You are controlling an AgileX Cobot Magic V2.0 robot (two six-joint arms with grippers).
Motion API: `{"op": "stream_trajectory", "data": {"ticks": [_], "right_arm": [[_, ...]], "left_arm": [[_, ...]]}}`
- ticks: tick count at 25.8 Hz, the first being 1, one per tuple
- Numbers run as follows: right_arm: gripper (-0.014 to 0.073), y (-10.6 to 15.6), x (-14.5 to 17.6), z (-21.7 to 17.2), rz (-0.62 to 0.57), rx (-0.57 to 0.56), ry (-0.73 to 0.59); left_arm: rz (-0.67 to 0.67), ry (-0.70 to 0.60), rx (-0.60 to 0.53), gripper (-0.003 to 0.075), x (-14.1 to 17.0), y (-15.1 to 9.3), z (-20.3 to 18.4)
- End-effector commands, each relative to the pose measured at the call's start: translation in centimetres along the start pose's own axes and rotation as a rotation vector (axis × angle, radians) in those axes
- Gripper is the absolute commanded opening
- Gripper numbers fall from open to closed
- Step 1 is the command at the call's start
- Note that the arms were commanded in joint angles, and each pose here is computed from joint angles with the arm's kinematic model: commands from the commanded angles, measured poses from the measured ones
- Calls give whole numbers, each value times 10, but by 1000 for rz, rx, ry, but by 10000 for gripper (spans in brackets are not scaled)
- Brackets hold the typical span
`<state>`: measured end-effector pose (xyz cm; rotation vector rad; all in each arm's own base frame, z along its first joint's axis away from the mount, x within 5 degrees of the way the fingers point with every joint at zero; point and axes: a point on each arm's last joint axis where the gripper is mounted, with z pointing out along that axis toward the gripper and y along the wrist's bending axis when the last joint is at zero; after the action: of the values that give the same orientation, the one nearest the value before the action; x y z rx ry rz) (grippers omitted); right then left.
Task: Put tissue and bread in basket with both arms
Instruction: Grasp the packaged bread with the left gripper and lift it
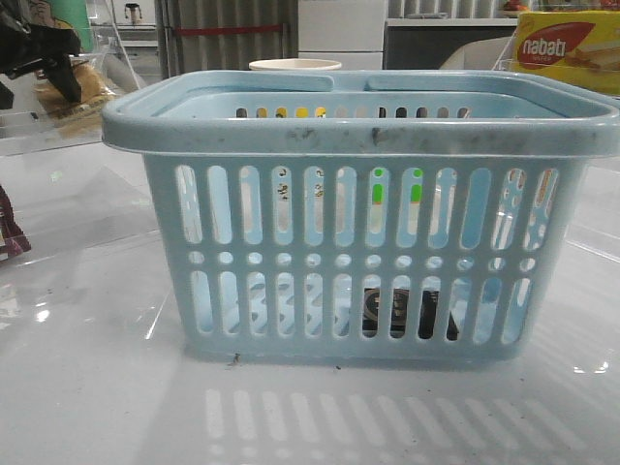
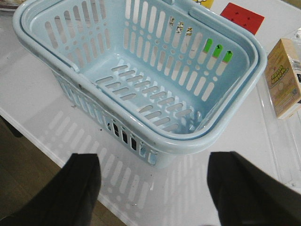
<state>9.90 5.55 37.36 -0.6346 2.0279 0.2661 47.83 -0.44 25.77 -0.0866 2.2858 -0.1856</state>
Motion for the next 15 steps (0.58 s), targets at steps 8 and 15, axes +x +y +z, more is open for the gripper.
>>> {"op": "stream_trajectory", "data": {"ticks": [8,15], "right_arm": [[581,-2,-12,-5,-12,18,-91],[581,-2,-12,-5,-12,18,-91]], "left_arm": [[-85,-118,51,577,-26,-6,-13],[-85,-100,54,450,-24,-7,-13]]}}
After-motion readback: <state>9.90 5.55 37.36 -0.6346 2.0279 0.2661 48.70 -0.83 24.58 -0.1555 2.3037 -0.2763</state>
